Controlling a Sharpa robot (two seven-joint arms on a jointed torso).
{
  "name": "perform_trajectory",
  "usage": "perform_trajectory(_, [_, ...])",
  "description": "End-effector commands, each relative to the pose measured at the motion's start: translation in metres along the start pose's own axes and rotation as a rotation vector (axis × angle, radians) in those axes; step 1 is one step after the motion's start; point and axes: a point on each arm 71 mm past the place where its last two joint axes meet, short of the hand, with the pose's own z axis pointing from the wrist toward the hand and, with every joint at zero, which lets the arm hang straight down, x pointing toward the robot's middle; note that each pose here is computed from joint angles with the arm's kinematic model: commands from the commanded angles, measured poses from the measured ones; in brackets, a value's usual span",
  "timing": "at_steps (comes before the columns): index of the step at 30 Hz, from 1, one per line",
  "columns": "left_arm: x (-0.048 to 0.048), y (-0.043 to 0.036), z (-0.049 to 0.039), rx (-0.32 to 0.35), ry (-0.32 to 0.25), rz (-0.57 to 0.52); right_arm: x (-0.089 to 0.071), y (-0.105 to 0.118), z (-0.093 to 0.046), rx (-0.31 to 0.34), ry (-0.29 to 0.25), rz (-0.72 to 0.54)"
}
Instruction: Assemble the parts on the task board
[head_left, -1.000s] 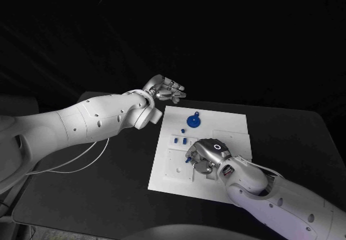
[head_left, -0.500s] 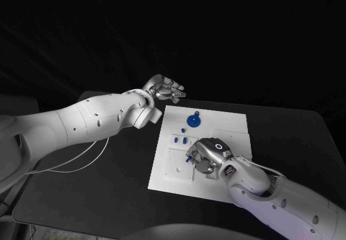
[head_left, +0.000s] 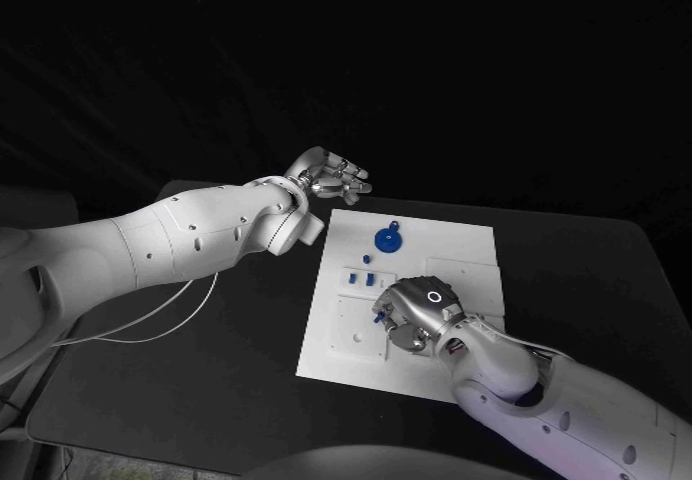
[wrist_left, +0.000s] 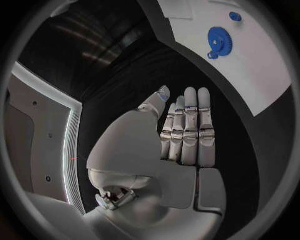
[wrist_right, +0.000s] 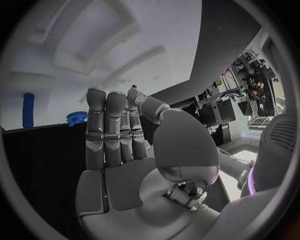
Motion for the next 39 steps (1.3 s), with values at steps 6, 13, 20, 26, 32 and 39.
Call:
perform_trajectory(6, [0.0013,-0.0011,0.0002,0.003,0.015,-0.008,-0.0005,0.0046,-0.0002,0.004,-0.029,-0.089])
perform_trajectory(13, [0.0013,-0.0009,0.0002,0.002,0.017,-0.009,0.0009,0.0055,-0.0001,0.010,-0.031,-0.100])
perform_trajectory(20, [0.0012,-0.0008,0.0001,0.001,0.019,-0.009,0.0022,0.0052,0.0008,0.017,-0.026,-0.105])
perform_trajectory(26, [0.0016,-0.0009,0.0002,0.001,0.020,-0.009,0.0040,0.0053,0.0020,0.023,-0.019,-0.107])
perform_trajectory(32, [0.0017,-0.0009,0.0002,0.001,0.021,-0.009,0.0051,0.0056,0.0028,0.024,-0.012,-0.107])
perform_trajectory(39, [0.0016,-0.0008,0.0002,0.000,0.021,-0.009,0.0061,0.0061,0.0031,0.022,-0.007,-0.103])
